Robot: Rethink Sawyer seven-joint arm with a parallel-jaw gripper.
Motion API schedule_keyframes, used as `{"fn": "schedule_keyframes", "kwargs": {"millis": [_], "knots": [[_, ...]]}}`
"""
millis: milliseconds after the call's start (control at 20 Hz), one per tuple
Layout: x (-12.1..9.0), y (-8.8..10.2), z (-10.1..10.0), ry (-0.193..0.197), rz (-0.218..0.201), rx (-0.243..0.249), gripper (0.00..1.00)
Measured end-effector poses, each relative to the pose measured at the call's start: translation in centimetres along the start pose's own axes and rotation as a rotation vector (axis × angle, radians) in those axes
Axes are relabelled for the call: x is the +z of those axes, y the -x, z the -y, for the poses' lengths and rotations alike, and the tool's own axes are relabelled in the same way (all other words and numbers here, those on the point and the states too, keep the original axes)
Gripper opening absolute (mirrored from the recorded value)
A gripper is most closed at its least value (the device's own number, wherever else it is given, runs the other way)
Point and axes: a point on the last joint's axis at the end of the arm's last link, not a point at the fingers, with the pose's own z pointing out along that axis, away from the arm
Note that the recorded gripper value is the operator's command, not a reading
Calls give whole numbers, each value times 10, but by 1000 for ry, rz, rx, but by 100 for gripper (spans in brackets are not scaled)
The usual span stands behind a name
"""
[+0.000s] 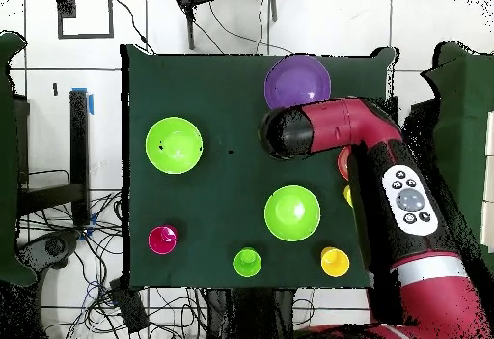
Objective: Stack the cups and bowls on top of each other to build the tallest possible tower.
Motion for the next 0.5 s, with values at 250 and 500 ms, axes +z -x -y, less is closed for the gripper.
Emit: {"fn": "schedule_keyframes", "kwargs": {"millis": [250, 500], "knots": [[-11, 11, 0, -3, -6, 10, 0], [-18, 29, 4, -6, 20, 26, 0]]}}
